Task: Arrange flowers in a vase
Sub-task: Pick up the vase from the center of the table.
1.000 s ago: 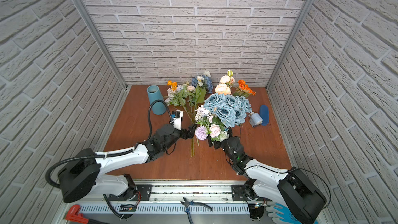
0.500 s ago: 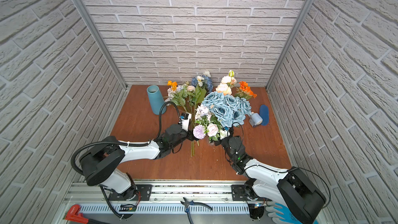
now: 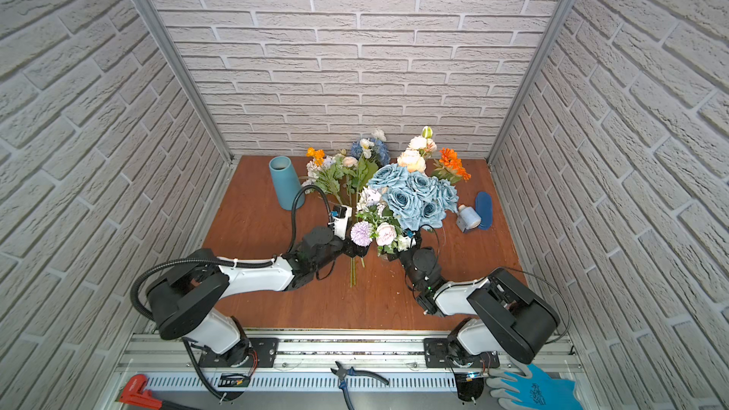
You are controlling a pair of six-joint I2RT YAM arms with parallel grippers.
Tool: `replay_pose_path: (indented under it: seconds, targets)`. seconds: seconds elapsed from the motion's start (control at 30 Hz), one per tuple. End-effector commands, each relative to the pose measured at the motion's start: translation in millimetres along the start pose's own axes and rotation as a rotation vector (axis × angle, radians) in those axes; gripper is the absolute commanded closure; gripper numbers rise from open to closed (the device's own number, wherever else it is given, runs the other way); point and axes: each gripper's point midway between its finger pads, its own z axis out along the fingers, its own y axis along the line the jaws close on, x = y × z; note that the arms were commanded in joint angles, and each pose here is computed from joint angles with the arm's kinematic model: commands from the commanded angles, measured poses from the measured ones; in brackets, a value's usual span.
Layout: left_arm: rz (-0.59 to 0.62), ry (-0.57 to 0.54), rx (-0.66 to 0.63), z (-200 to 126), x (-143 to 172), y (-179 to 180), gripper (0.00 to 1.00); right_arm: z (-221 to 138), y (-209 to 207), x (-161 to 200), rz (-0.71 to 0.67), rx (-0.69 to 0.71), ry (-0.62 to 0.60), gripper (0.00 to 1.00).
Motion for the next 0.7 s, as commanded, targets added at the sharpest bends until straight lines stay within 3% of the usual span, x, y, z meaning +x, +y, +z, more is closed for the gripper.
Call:
replay_pose_path:
  seconds: [0.0, 0.27, 0.67]
  targets:
    - [0.009, -0.067, 0.019, 0, -22, -6, 0.02, 2, -1, -32, 0.028, 0.016, -0.123, 0.4]
    - [0.011, -0.066, -0.004, -6, -22, -1, 0.02, 2, -5, -33, 0.003, 0.04, -0.118, 0.6]
    - [0.027, -0.07, -0.036, -16, -20, 8, 0.02, 12, -50, -57, -0.045, 0.158, -0.115, 0.66]
